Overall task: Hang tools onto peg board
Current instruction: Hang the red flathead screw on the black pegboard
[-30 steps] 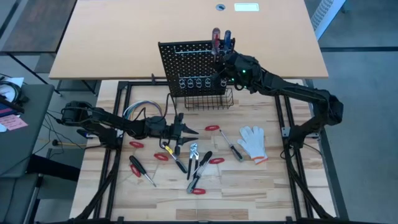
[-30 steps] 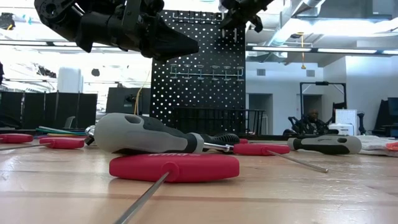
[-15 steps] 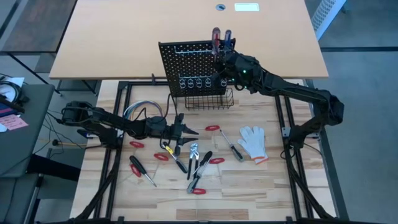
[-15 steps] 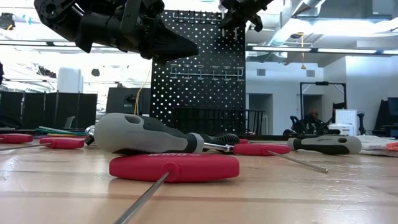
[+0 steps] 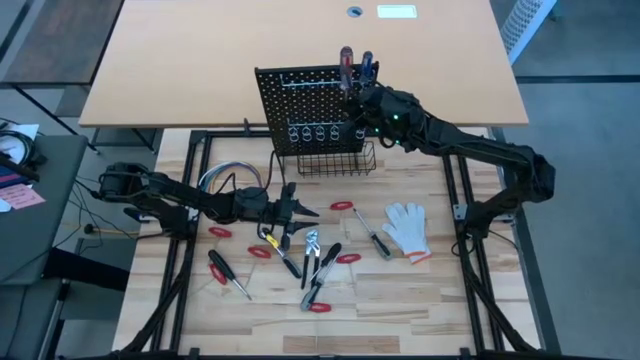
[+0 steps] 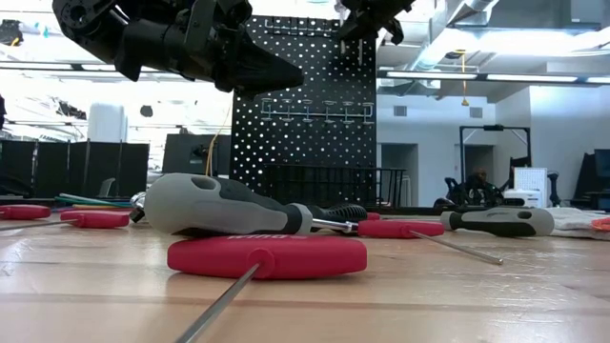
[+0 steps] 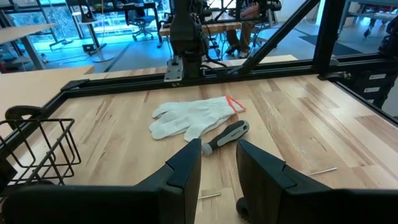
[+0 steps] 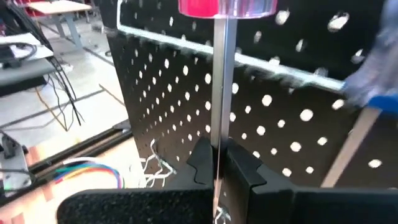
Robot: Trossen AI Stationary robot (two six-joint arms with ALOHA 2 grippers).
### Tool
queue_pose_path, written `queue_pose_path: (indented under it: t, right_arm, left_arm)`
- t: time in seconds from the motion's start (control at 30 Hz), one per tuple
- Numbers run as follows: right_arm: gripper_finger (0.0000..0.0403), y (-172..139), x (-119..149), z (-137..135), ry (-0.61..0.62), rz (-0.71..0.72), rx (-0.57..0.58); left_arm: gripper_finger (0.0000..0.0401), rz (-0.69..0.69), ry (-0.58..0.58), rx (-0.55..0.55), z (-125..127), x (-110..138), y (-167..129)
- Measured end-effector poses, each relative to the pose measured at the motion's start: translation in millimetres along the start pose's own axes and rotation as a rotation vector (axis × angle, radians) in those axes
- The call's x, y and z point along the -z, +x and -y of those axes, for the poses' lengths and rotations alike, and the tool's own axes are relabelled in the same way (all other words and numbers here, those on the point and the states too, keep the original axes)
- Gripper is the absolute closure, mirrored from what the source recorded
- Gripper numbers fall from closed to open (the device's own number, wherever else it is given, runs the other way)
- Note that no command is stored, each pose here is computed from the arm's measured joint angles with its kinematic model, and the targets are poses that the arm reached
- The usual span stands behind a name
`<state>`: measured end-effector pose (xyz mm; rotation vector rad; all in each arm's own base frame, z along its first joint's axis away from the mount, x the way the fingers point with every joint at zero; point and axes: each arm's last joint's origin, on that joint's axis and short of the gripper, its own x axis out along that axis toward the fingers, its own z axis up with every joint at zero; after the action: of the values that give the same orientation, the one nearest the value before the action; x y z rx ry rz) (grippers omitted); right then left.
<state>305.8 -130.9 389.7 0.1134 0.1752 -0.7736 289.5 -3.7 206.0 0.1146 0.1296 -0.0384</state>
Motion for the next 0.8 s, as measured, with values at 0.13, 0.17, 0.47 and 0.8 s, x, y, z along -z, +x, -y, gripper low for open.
queue_pose_path:
  t: [0.13, 0.17, 0.47, 0.8]
  right_arm:
    - [0.0391, -6.9, -5.6, 4.1, 0.008, 0.016, 0.003]
    - [0.0391, -7.9, -6.5, 5.9, 0.012, 0.016, 0.007]
    - [0.0390, -2.2, -2.6, 14.0, 0.026, -0.017, 0.034]
    - [0.0390, 0.6, -1.2, 14.2, 0.027, -0.020, 0.037]
  left_arm:
    - [0.0306, -0.001, 0.000, 0.000, 0.0, 0.1, 0.0]
    - [0.0306, -0.001, 0.000, 0.000, 0.0, 0.2, 0.0]
    - [0.0306, 0.002, 0.000, 0.000, 0.0, -0.2, 0.0]
    - [0.0306, 0.002, 0.000, 0.000, 0.0, -0.2, 0.0]
